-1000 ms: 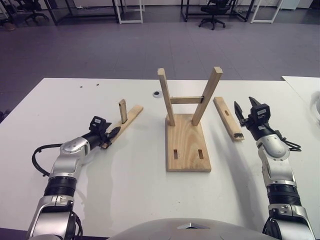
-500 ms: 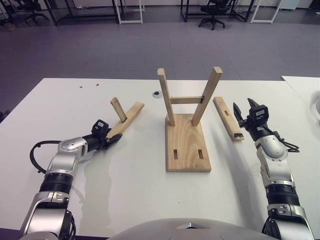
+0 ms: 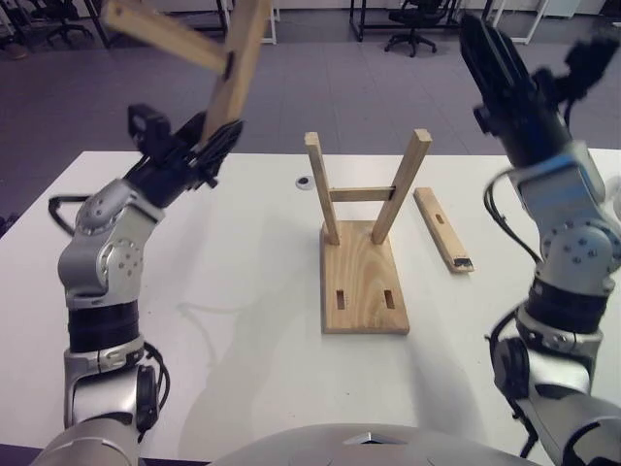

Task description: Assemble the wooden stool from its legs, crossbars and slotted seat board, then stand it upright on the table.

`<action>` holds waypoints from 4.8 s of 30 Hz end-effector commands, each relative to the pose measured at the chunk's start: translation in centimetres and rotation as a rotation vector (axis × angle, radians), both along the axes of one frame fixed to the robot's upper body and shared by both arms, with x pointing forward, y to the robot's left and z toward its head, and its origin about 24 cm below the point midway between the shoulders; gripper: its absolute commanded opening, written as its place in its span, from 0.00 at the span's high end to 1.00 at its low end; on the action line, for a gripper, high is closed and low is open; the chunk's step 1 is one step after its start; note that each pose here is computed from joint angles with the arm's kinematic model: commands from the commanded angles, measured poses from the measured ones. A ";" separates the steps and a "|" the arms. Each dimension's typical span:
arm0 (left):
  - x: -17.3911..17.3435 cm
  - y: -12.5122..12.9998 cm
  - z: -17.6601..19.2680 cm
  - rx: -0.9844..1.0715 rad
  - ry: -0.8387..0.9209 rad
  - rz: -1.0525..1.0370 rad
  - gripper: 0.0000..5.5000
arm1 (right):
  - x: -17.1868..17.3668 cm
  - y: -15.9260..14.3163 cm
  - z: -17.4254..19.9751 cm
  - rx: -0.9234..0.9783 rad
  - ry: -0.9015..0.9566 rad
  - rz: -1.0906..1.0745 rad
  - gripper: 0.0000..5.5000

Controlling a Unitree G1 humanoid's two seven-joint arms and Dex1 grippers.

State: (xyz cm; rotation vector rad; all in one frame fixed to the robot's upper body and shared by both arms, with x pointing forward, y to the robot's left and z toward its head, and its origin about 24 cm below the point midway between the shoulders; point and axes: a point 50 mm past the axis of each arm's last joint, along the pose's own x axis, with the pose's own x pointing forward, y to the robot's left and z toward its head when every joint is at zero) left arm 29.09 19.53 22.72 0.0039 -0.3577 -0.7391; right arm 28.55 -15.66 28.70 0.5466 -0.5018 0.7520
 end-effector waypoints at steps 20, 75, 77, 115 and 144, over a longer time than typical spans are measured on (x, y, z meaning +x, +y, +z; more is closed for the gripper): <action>-3.2 -8.3 -2.8 0.289 -0.002 -0.343 0.63 | -1.0 2.6 -3.1 0.199 0.453 0.124 0.80; -4.3 -6.8 -10.5 0.159 0.285 0.007 0.34 | -6.2 -5.5 -5.2 -0.206 0.109 -0.483 0.49; -4.1 -6.9 -10.4 0.162 0.280 0.005 0.34 | -3.2 -9.3 -6.9 -0.309 0.277 -0.626 0.41; 1.8 -10.9 8.1 -0.551 0.178 -0.491 0.34 | -0.6 -5.7 -2.6 -0.719 -0.339 -0.495 0.63; 1.3 -7.7 9.5 -0.746 0.225 -0.435 0.81 | -3.0 0.1 -0.2 -0.785 -0.516 -0.331 0.32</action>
